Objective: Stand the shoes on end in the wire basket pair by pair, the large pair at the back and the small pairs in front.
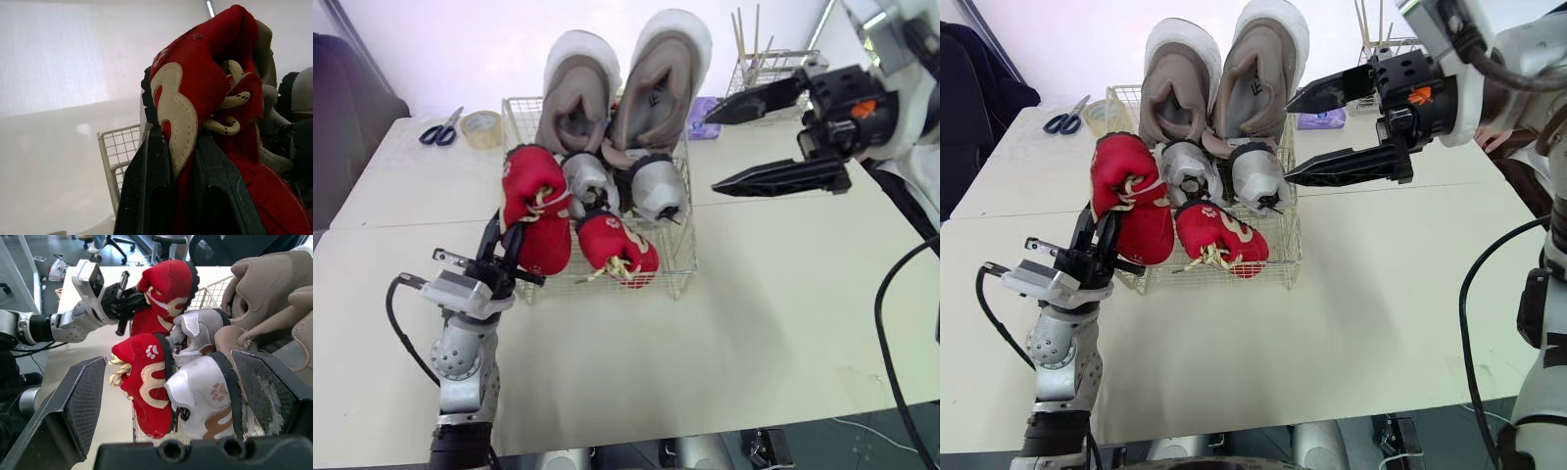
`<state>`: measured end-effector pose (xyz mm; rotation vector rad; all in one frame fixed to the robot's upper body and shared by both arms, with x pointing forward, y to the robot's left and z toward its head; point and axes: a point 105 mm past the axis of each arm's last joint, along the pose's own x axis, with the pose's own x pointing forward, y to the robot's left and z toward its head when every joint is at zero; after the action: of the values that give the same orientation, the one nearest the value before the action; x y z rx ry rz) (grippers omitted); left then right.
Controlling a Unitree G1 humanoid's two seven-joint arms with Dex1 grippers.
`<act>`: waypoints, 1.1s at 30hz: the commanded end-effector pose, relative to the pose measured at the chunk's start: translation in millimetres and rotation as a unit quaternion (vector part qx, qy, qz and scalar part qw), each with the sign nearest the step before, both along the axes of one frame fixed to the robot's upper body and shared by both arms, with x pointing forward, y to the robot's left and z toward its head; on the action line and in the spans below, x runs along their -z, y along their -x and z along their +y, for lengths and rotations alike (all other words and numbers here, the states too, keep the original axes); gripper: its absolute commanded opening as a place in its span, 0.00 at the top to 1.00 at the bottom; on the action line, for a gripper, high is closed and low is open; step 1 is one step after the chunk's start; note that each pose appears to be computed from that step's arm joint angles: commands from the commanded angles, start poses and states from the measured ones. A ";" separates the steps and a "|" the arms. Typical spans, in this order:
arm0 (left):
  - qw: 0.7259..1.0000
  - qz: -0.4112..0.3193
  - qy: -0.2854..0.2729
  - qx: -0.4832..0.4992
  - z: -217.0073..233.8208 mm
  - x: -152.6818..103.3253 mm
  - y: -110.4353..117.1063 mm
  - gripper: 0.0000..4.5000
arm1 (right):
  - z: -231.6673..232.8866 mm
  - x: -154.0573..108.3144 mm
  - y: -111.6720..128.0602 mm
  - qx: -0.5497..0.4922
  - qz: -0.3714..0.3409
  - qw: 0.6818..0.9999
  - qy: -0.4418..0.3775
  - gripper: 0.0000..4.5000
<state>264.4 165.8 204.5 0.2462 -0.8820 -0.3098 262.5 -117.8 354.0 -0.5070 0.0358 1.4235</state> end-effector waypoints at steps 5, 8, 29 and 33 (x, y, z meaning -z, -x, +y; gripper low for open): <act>0.999 -0.040 -0.030 -0.002 -8.7 -20.5 10.3 1.00 | 0.7 -16.5 5.9 -0.013 -0.033 0.999 -0.017 0.00; 0.999 -0.017 -0.029 -0.002 -8.4 -5.1 10.1 1.00 | 1.9 -16.5 5.5 -0.018 -0.032 0.999 -0.020 0.00; 0.996 0.088 0.017 0.011 10.5 33.5 4.3 0.15 | 2.7 -15.3 4.7 -0.021 -0.030 0.999 -0.025 0.00; 0.994 0.104 0.009 0.014 11.5 33.4 8.4 0.01 | 3.3 -13.0 3.4 -0.023 -0.028 0.999 -0.027 0.00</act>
<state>259.9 179.1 162.6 0.1814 -0.6618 -0.3333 265.8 -113.5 354.5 -0.4793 0.0098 1.4519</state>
